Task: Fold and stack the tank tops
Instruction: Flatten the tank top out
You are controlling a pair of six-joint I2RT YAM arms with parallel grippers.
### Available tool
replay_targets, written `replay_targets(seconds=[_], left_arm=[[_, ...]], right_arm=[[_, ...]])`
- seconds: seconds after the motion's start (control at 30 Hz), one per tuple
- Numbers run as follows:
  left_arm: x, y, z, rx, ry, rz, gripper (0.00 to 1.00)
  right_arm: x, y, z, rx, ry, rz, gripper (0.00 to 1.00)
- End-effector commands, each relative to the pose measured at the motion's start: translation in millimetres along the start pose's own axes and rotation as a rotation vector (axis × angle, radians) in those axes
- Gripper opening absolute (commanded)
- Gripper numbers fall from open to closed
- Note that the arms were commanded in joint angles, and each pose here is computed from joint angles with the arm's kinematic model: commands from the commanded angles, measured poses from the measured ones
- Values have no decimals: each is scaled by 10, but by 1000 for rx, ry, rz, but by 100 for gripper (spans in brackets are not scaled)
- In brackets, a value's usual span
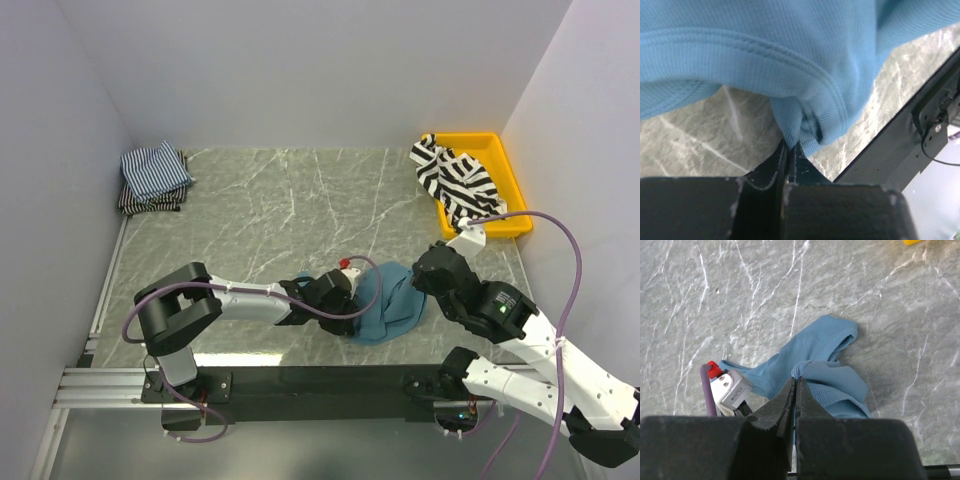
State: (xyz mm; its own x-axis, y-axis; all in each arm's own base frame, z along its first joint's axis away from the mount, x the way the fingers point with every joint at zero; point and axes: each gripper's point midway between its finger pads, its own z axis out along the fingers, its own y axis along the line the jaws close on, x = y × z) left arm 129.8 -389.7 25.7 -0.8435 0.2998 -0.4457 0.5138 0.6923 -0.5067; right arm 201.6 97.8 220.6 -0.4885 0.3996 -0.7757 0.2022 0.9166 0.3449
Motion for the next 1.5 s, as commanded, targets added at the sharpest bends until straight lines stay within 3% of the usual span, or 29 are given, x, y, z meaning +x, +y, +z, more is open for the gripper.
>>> replay_targets(seconds=[0.0,0.13,0.2,0.27,0.4,0.43,0.63,0.73,0.97,1.13,1.3,1.47], left_arm=[[-226,-137,-191,-2,-69,17,0],[-785,-161,-747,29,-207,-69,1],[-1107,-182,-1227,63,-312,-116,1],[-1457,43,-1681,28,-416,-192,1],[-2042,270,-2795,-66,-682,-263,1],[-2296,297,-3210,-95,-798,-276,1],[-2884,185,-4529,-89,-1120,-328,1],[-2988,83,-4917,-69,-1222,-348,1],[-2782,-70,-5419,-50,-1355,-363,1],[-2556,-4,-5367,-42,-1354,-415,1],[-2505,97,-5274,-40,-1355,-475,1],[-2796,256,-5123,-57,-1354,-521,1]], right_arm=[[-193,80,-31,-22,-55,23,0],[-622,150,-95,-27,-167,38,0],[-852,192,-111,-32,-225,52,0],[-1152,225,-62,-29,-290,62,0],[-1735,333,7,-81,-372,114,0],[-1842,364,1,-99,-386,121,0],[-2615,749,-290,-261,-479,168,0],[-2841,932,-458,-336,-490,174,0],[-2875,1067,-911,-484,-504,210,0],[-2698,1071,-1221,-588,-501,242,0],[-2659,1110,-1209,-612,-482,247,0],[-2746,1304,-814,-613,-420,245,0]])
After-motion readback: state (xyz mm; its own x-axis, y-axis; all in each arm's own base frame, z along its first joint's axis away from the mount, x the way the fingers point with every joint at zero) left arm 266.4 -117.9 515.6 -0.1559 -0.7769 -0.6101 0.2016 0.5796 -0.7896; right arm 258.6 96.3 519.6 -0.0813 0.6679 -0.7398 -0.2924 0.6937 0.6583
